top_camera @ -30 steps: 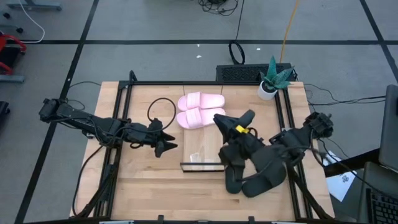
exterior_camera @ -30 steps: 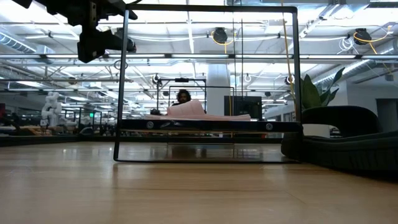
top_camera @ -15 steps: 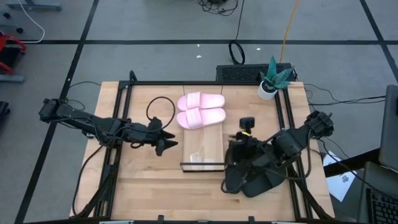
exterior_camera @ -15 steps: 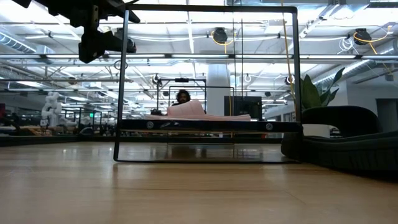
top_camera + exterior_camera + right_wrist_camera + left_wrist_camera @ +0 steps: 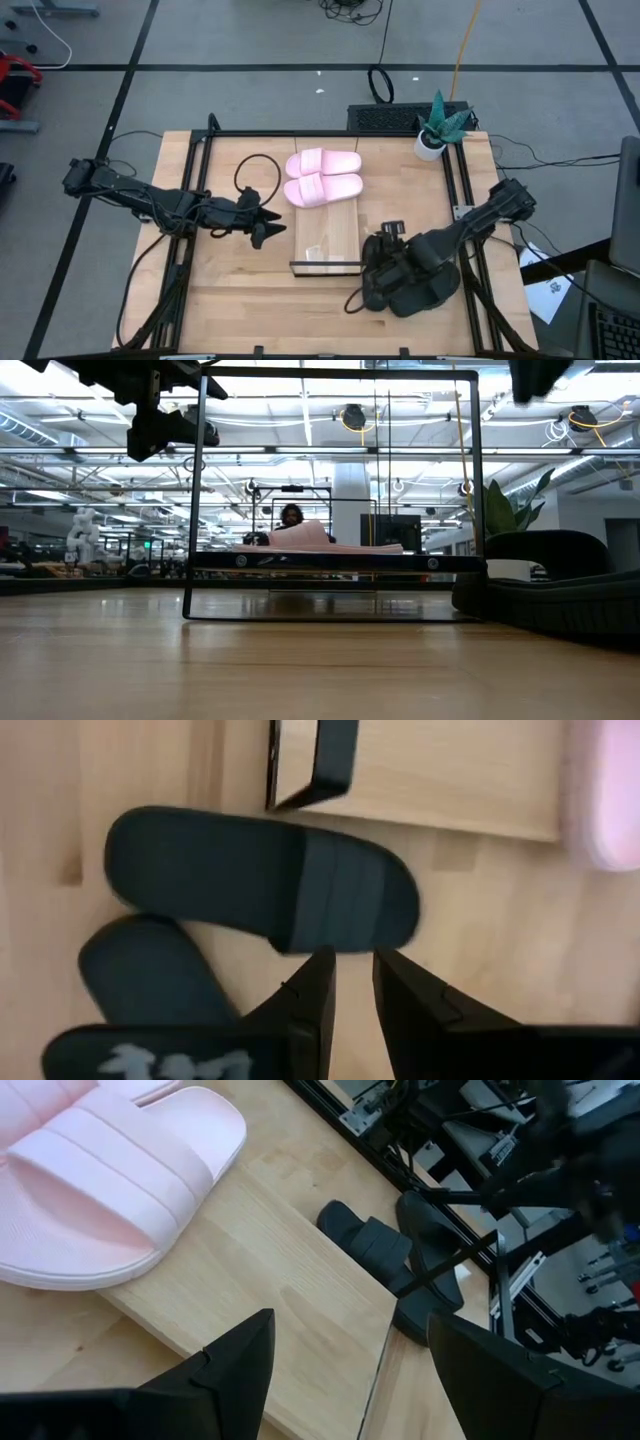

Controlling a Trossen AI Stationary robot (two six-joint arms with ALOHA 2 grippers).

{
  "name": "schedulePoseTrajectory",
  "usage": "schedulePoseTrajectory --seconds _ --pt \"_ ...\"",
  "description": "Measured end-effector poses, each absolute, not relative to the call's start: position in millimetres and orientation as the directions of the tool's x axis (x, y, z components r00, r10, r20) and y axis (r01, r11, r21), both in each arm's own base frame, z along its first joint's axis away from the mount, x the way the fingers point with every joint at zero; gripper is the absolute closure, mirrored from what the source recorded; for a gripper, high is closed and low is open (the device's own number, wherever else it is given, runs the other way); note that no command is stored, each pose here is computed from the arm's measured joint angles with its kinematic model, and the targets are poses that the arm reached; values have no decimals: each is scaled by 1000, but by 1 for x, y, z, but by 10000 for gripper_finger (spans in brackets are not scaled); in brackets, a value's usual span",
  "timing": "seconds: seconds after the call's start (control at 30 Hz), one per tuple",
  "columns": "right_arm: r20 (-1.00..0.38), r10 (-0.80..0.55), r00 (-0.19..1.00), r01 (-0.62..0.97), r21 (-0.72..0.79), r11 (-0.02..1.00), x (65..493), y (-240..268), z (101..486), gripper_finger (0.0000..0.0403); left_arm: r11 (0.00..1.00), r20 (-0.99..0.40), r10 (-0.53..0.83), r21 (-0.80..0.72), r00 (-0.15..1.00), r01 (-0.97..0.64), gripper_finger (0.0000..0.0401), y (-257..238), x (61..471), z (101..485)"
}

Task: Pick and place slides into the shelf
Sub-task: Put the left black slide on the shelf

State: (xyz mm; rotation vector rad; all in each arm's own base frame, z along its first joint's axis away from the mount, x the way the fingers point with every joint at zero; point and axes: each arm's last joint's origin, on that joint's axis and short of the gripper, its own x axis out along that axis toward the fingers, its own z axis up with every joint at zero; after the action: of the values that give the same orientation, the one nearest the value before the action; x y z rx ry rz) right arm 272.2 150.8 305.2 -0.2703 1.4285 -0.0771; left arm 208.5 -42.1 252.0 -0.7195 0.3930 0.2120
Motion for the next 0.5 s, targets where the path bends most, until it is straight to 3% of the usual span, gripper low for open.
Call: schedulePoseTrajectory --seconds 0.27,0.5 --pt "-989 -114 97 24 -112 993 272 158 268 344 738 -421 55 -594 905 -321 144 -42 208 252" --pt "-979 -40 202 65 -27 998 278 172 268 339 755 -421 56 -575 905 -314 144 -42 208 252"
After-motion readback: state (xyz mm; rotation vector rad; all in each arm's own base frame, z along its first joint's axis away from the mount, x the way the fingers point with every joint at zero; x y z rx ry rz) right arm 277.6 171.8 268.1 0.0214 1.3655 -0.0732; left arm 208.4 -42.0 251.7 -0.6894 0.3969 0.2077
